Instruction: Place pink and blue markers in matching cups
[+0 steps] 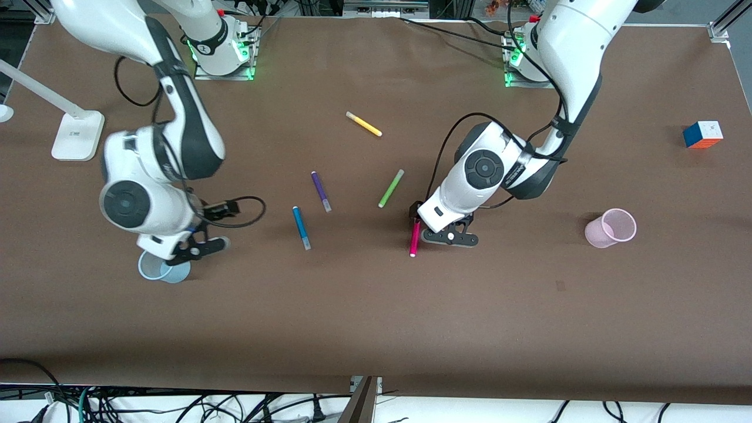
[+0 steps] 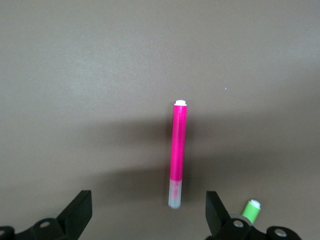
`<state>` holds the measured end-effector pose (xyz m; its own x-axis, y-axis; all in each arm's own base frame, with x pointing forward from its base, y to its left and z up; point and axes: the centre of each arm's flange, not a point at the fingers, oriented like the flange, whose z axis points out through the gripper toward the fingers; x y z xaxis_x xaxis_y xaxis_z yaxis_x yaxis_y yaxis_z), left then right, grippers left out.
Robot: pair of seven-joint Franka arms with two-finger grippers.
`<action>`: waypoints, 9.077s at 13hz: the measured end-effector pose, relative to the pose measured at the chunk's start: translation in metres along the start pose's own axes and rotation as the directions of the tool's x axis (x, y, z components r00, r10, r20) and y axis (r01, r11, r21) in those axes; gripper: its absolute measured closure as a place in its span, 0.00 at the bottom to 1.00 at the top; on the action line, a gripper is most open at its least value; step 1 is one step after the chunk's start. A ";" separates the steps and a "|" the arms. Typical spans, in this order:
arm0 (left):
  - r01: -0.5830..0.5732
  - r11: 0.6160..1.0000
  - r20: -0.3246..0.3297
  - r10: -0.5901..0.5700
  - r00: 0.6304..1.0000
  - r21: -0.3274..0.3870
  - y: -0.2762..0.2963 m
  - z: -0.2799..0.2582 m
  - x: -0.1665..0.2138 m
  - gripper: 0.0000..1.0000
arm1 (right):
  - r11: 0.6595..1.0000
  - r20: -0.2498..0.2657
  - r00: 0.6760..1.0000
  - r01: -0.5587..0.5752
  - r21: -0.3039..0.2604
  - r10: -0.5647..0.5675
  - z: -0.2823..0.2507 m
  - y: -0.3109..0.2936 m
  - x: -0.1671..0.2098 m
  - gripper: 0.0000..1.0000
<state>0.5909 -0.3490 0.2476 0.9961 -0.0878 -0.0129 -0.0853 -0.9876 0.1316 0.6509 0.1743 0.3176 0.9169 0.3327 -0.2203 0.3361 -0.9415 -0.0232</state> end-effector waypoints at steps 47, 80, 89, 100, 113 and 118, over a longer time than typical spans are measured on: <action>-0.541 0.815 0.689 0.271 0.673 0.208 -0.371 -0.135 0.038 0.82 | 0.781 -0.385 0.715 0.625 -0.025 -0.584 -0.015 0.121 0.016 0.83; -0.140 0.980 0.234 0.104 0.967 0.141 -0.231 -0.308 0.021 0.00 | 0.551 -0.692 0.338 0.828 -0.104 -0.638 0.041 0.260 -0.033 0.83; 0.005 0.994 0.134 -0.020 0.991 0.112 -0.241 -0.355 -0.009 0.00 | 0.597 -0.716 0.370 0.798 -0.081 -0.592 0.007 0.264 -0.030 0.13; 0.011 0.998 0.030 -0.013 0.999 0.067 -0.260 -0.352 -0.059 0.00 | 0.881 -0.375 0.870 0.418 0.221 -0.319 -0.116 0.199 -0.037 0.00; 0.001 0.999 0.027 -0.002 1.000 0.052 -0.266 -0.352 -0.059 0.00 | 0.946 -0.025 0.950 -0.308 0.100 0.312 -0.229 0.116 -0.194 0.00; 0.000 0.999 0.023 -0.001 1.000 0.053 -0.266 -0.358 -0.059 0.00 | 0.948 -0.079 0.945 -0.316 0.034 0.317 -0.262 0.115 -0.232 0.00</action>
<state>0.5631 -0.0349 0.5683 0.9953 -0.0898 -0.0357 -0.0867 -0.9931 0.0793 0.5333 0.0027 0.6211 0.9902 0.0198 -0.1386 0.0220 -0.9997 0.0144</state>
